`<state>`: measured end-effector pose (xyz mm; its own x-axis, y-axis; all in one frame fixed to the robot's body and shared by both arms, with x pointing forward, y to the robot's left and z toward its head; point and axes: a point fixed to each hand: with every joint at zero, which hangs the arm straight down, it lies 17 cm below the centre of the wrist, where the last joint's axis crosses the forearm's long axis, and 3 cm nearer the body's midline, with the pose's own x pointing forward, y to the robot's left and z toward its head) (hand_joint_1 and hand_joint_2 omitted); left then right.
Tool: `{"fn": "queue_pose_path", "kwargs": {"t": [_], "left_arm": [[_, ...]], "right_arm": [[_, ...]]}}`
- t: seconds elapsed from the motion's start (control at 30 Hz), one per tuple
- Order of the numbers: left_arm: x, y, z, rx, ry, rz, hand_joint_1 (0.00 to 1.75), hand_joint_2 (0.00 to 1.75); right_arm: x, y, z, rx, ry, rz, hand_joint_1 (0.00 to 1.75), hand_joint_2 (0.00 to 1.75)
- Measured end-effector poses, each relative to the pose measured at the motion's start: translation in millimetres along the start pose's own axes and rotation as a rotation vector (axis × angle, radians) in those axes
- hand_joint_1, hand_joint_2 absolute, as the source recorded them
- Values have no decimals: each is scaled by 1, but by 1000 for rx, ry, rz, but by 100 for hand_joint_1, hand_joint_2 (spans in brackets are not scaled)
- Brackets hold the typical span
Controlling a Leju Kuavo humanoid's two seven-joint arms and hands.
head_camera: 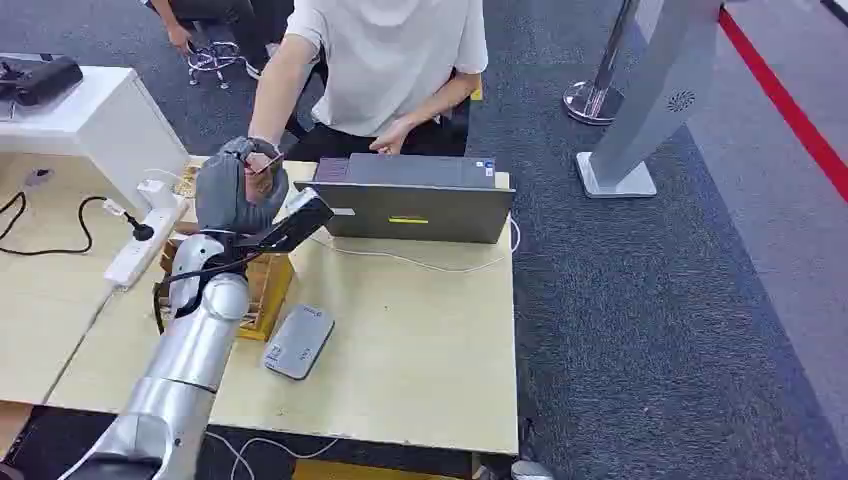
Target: Pass the card to the sensor for recognition and then transmit it.
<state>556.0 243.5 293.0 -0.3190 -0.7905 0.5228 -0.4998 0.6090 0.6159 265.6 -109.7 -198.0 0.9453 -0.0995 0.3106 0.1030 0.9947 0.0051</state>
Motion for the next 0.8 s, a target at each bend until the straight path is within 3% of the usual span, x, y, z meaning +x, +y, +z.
{"fn": "queue_pose_path", "kwargs": {"t": [0.03,0.47,0.63,0.8], "left_arm": [[10,-18,-15,-55,-42,-108,175,175],[33,-37,-63,-106,-171,-439,175,175],[40,-33,-74,-76,-228,-545,175,175],[55,-35,-65,-55,-288,-510,175,175]], "right_arm": [[-1,2,1,2,15,15,0,175],[-5,5,3,4,62,57,0,175],[-8,6,4,4,90,68,0,175],[-10,7,4,8,103,51,0,175]]}}
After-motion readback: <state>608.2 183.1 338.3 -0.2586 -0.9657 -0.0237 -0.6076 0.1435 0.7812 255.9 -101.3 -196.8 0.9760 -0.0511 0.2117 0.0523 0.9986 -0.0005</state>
